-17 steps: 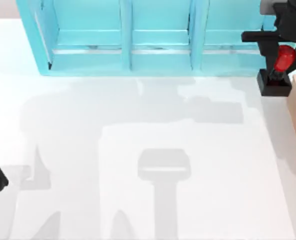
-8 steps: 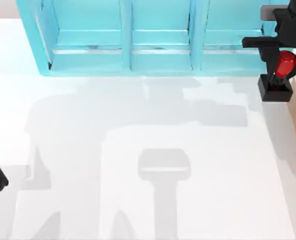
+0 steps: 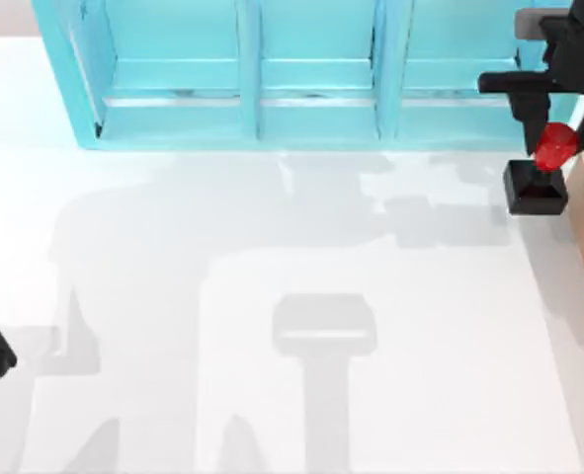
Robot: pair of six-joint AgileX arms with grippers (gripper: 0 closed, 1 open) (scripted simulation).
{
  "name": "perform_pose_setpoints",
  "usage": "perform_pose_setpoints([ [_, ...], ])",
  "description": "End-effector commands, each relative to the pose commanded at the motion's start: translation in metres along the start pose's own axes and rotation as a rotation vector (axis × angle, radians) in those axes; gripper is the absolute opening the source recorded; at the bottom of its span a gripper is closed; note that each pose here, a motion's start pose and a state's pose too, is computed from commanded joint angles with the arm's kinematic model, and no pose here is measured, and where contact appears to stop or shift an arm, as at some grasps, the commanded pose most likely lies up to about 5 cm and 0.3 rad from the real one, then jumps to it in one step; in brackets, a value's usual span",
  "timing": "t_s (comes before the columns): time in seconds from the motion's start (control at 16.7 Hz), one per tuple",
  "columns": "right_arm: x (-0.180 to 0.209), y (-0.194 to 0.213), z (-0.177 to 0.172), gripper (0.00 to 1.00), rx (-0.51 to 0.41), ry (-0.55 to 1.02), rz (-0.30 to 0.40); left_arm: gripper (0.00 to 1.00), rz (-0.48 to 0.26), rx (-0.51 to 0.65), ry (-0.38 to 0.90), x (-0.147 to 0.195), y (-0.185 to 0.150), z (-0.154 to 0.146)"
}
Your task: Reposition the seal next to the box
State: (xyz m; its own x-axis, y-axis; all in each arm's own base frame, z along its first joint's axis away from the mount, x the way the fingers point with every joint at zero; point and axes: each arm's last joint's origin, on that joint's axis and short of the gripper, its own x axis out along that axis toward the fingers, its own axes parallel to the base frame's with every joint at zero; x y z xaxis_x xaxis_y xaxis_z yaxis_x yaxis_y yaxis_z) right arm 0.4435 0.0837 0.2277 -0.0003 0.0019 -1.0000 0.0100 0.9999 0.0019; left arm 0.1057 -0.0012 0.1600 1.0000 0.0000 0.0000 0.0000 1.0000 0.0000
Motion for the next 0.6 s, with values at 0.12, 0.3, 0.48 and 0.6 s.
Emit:
perform_pose_setpoints([
  [0.12, 0.0000, 0.0000, 0.0000, 0.83, 0.000, 0.000, 0.000, 1.00, 0.000, 0.000, 0.000, 0.0000, 0.0000, 0.0000],
  [0.3, 0.0000, 0.0000, 0.0000, 1.00, 0.000, 0.000, 0.000, 1.00, 0.000, 0.000, 0.000, 0.0000, 0.0000, 0.0000],
  [0.48, 0.0000, 0.0000, 0.0000, 1.00, 0.000, 0.000, 0.000, 1.00, 0.000, 0.000, 0.000, 0.0000, 0.0000, 0.0000],
  [0.6, 0.0000, 0.0000, 0.0000, 1.00, 0.000, 0.000, 0.000, 1.00, 0.000, 0.000, 0.000, 0.0000, 0.0000, 0.0000],
])
